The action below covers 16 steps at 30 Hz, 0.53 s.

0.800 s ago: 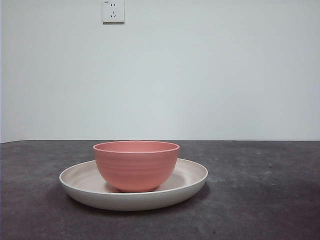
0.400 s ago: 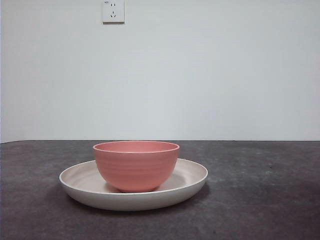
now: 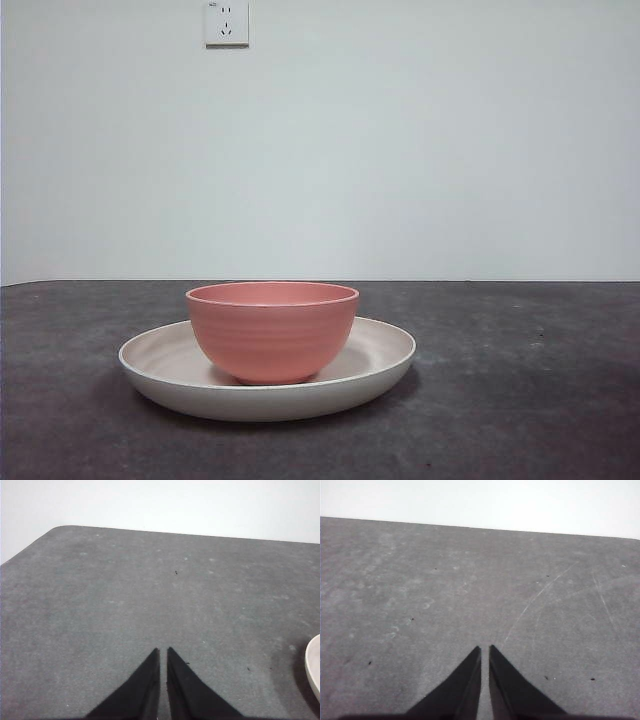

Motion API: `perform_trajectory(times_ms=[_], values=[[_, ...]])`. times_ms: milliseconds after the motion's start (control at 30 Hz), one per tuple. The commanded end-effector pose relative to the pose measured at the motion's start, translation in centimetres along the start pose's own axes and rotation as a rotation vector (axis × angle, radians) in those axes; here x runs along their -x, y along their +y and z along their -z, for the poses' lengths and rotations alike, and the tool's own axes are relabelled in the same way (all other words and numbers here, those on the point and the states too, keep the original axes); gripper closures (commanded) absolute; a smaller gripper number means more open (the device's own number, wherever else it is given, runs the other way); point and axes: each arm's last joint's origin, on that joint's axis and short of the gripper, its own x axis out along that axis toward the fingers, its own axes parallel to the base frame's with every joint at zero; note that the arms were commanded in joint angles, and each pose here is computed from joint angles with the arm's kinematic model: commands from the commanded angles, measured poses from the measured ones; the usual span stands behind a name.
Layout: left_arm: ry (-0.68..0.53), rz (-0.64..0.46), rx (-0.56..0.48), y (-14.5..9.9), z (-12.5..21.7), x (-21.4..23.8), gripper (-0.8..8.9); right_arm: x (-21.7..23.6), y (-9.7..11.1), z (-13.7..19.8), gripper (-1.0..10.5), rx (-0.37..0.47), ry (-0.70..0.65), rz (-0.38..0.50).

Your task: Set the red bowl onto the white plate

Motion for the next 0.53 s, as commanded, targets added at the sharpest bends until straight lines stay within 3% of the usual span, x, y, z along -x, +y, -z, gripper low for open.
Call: perform_trajectory(times_ms=[33, 533], values=[[0.025, -0.001, -0.007, 0.03, 0.71, -0.19, 7.89, -0.04, 0.0, 0.05, 9.2, 0.005, -0.008, 0.001], [0.025, -0.001, -0.007, 0.03, 0.71, -0.19, 7.89, -0.04, 0.0, 0.05, 9.2, 0.005, -0.008, 0.001]])
